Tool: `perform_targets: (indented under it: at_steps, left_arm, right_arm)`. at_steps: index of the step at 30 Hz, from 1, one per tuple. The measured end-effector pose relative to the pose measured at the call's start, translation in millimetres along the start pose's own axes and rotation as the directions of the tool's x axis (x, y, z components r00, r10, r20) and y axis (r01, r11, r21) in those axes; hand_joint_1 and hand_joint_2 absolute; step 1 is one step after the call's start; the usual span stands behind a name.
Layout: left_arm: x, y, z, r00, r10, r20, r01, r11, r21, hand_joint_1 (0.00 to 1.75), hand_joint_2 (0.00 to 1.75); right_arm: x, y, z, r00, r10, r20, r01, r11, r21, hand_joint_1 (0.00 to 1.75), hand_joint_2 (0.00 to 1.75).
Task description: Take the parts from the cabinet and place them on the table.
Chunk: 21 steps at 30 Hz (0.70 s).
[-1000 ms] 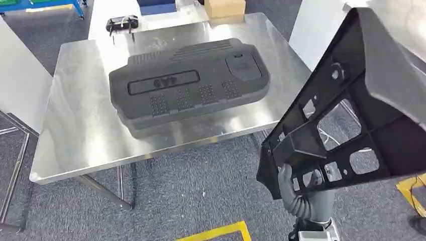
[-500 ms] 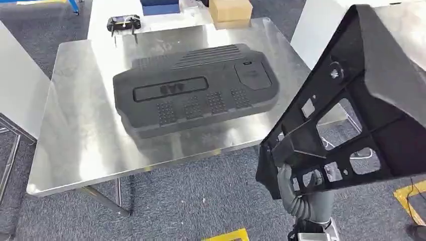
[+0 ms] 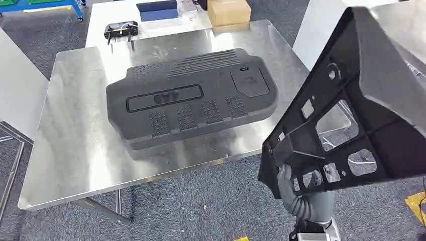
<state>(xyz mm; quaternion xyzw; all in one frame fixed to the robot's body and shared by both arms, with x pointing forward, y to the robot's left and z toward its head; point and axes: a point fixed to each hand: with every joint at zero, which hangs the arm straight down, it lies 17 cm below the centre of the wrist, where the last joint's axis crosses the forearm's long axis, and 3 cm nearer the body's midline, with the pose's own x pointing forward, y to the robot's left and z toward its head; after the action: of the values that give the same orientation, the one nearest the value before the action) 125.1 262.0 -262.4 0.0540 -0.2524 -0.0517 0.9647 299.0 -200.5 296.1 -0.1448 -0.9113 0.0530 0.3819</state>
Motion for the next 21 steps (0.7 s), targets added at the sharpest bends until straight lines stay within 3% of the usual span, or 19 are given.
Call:
perform_targets:
  at_steps: [21]
  left_arm:
    - [-3,1,1,1.000,-0.001,-0.006,0.001,1.000,-0.002,0.00,1.75]
  right_arm:
    - [2,15,-2,0.999,0.032,0.028,-0.034,0.998,0.046,1.75,1.75]
